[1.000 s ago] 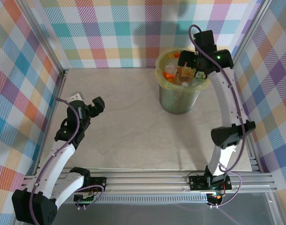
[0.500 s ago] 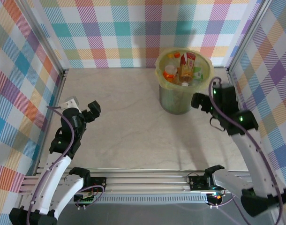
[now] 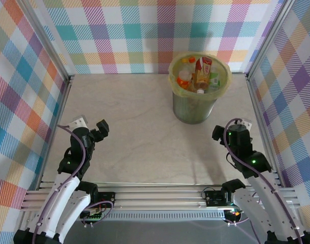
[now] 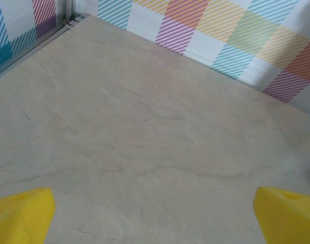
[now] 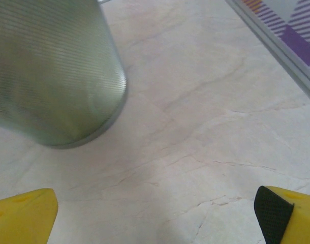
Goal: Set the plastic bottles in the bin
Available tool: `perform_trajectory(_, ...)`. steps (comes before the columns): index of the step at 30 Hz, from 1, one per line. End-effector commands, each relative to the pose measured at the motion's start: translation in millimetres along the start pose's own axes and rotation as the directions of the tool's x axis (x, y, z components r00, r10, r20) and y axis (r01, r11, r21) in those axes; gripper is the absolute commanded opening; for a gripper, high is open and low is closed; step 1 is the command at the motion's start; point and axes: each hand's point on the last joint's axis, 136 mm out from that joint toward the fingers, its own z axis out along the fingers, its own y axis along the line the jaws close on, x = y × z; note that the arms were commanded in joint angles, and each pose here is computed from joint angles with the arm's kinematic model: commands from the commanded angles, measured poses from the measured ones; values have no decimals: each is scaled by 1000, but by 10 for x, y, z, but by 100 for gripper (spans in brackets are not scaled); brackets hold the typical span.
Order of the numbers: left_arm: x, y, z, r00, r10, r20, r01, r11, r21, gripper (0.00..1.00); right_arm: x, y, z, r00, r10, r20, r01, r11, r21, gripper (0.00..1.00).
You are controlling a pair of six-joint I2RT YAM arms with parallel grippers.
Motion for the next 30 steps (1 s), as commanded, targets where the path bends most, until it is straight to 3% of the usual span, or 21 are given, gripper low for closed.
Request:
perform_trajectory(1,-46,85,77,996,42,81,-40,999,-28,100,-127,-106,73,990,64,122,-72,996,55,100)
perform_trajectory(14,188,74,483,956,270,114,-268,963,-33,100,-83,60,528,946,-179,270,173,984,47,100)
perform_trajectory(30,335,253,827,964,258,68,-258,966,-9,100,-91,185,977,947,-175,270,197,979,-59,100)
